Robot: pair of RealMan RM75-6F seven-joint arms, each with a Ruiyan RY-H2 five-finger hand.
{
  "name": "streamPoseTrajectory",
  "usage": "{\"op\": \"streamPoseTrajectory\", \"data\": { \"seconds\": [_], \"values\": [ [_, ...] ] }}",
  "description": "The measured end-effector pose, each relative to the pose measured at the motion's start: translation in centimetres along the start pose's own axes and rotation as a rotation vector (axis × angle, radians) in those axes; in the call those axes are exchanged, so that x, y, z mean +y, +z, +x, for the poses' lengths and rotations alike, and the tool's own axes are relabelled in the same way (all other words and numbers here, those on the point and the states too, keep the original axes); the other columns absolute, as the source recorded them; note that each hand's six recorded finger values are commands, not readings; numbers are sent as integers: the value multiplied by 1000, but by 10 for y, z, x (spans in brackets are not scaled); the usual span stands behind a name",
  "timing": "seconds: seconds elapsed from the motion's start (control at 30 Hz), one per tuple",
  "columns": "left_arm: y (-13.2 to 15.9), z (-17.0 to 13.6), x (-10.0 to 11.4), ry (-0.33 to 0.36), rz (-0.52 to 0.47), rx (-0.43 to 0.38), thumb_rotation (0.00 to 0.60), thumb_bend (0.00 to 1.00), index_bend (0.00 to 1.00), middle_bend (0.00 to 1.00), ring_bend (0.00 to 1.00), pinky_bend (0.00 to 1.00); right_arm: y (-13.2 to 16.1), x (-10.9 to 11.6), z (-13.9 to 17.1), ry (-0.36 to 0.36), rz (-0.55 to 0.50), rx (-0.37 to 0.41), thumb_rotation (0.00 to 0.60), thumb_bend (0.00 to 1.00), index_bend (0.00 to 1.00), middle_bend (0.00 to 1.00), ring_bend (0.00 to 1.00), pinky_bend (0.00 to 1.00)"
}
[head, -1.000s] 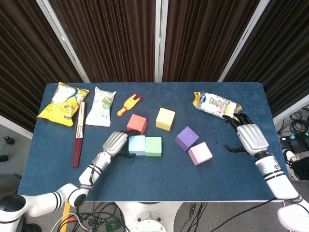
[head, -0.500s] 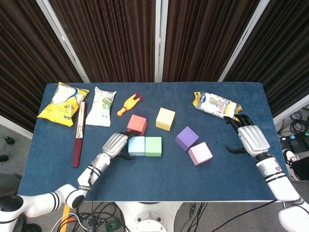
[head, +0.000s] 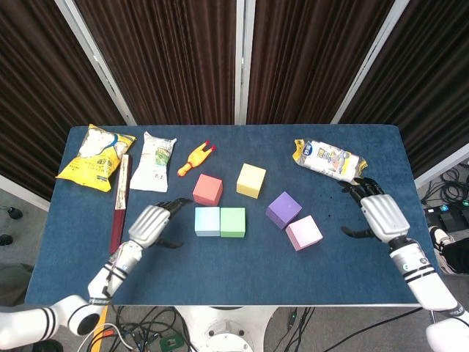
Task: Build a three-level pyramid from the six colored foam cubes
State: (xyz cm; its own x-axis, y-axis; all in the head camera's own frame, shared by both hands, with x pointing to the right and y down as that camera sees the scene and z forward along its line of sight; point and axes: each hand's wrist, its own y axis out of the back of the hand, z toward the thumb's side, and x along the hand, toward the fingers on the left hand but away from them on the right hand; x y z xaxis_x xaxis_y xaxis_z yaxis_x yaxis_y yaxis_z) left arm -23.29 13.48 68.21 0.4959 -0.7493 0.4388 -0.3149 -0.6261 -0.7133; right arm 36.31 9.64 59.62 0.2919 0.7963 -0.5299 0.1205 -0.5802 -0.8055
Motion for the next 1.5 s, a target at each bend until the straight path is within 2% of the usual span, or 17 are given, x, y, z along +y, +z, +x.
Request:
{"op": "streamPoseTrajectory", "data": {
  "seconds": [0.17, 0.3, 0.43, 0.7, 0.97, 1.17, 1.33, 1.5],
  "values": [
    [-24, -24, 43, 64, 80, 71, 600, 95, 171, 174, 251, 332, 13, -16, -3, 65, 14, 62, 600, 101, 105, 236, 67, 120],
    [-51, -49, 75, 140, 145, 182, 600, 90, 172, 175, 251, 297, 17, -32, -6, 96, 22, 86, 600, 62, 105, 244, 70, 137],
    [-66, -67, 90, 186, 136, 258, 600, 89, 172, 174, 251, 294, 15, -48, -10, 124, 13, 75, 600, 0, 105, 248, 70, 139],
    [-68, -77, 92, 195, 114, 279, 600, 87, 172, 174, 251, 285, 17, -72, -22, 150, -2, 68, 600, 0, 104, 243, 70, 142],
    [-68, -78, 93, 200, 95, 276, 600, 82, 173, 174, 251, 284, 27, -84, -35, 148, -20, 99, 600, 4, 106, 242, 70, 141],
    [-66, -80, 93, 200, 79, 270, 600, 82, 173, 174, 251, 285, 31, -92, -35, 144, -23, 119, 600, 40, 148, 263, 70, 141],
    [-67, -80, 95, 210, 63, 269, 600, 82, 172, 174, 251, 285, 33, -96, -32, 133, -35, 135, 600, 86, 230, 306, 102, 148],
    [-68, -81, 97, 216, 51, 271, 600, 82, 173, 174, 251, 285, 31, -95, -30, 93, -56, 144, 600, 181, 382, 395, 166, 181]
  ]
}}
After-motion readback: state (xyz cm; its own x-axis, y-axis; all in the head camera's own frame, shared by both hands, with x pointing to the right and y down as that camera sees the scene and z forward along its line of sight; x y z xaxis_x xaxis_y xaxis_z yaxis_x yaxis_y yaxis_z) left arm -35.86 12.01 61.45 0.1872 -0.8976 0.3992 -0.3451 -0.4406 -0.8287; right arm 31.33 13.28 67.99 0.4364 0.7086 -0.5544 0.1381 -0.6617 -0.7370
